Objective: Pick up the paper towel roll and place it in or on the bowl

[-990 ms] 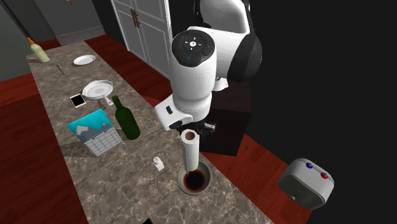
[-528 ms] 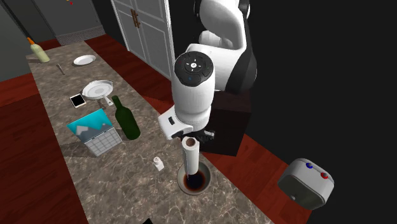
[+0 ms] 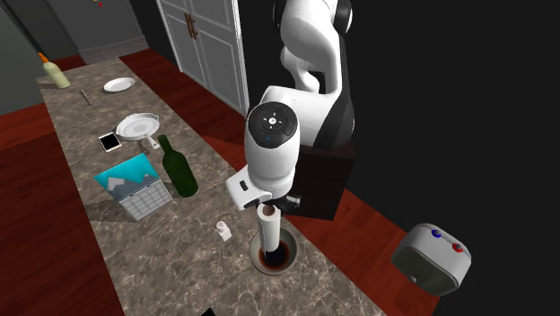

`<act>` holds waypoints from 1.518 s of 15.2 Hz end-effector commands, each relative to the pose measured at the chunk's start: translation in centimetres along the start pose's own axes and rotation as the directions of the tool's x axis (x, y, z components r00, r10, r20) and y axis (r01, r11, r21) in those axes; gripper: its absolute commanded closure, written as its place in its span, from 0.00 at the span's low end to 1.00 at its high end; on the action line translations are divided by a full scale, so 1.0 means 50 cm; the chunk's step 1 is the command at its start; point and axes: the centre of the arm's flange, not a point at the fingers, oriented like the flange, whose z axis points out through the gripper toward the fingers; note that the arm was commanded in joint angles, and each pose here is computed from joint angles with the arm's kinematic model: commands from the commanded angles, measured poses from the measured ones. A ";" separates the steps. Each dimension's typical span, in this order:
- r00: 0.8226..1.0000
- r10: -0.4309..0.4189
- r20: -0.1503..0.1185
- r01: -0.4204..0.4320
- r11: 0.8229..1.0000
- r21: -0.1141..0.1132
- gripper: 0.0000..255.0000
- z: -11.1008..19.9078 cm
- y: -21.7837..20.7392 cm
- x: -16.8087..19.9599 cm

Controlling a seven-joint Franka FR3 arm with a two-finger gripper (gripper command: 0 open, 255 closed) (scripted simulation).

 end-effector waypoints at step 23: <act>1.000 0.000 0.000 0.000 1.000 0.000 0.00 0.034 -0.010 0.014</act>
